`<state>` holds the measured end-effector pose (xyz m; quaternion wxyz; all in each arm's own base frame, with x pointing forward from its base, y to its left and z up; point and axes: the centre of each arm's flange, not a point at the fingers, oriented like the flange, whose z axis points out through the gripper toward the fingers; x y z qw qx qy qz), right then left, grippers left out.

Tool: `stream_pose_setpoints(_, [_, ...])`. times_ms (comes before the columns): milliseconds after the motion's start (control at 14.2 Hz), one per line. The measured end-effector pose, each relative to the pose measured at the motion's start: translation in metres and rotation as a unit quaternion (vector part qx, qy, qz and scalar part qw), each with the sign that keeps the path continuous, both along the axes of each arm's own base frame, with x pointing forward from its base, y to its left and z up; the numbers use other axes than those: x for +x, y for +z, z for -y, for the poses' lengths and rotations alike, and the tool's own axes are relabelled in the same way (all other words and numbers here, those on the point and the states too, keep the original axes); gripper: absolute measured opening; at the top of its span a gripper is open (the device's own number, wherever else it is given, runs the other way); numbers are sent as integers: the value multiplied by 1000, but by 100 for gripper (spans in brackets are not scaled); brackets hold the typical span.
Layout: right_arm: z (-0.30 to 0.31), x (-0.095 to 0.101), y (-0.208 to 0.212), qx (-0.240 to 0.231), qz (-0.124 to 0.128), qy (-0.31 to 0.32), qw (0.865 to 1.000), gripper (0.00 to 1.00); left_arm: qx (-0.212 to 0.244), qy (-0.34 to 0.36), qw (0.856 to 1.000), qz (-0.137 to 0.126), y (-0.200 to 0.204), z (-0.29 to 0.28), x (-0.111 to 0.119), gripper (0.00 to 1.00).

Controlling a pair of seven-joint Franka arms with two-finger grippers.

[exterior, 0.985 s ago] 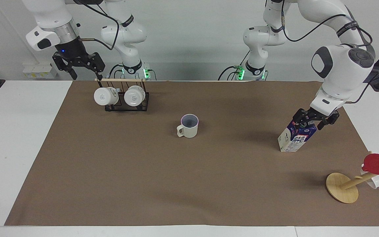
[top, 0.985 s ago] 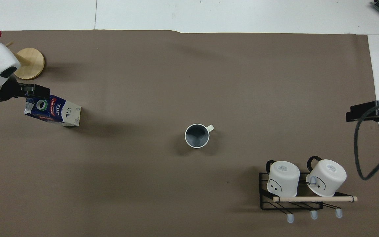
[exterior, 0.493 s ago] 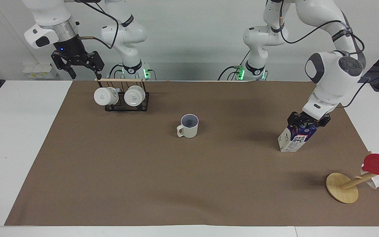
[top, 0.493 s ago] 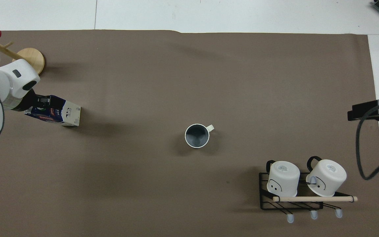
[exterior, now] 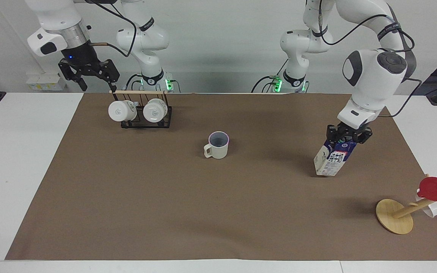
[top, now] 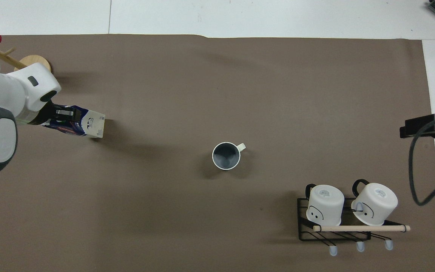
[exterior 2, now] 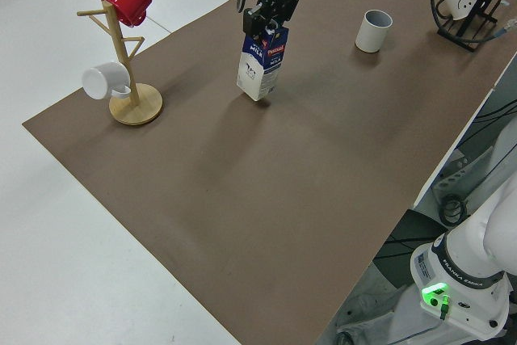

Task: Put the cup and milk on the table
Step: 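Carry the milk carton with the left gripper beside the white mug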

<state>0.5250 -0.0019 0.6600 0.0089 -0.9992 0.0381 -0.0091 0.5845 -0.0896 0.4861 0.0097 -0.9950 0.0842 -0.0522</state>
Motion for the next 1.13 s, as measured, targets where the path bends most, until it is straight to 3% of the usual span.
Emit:
stream_pose_setpoints(352, [-4, 1, -2, -5, -3, 5, 1000, 100, -21, 23, 999, 11, 12, 141, -36, 42])
stream_pose_setpoints(633, [3, 1, -2, -4, -2, -2, 1000, 100, -28, 36, 999, 1, -1, 223, -72, 42])
stream_pose_setpoints(915, [4, 1, -1, -4, -2, -3, 1000, 100, -24, 24, 999, -9, -25, 266, -91, 42])
stream_pose_setpoints(1126, [4, 1, -1, -4, -2, -2, 1000, 100, -22, 25, 999, -13, -31, 268, -90, 42])
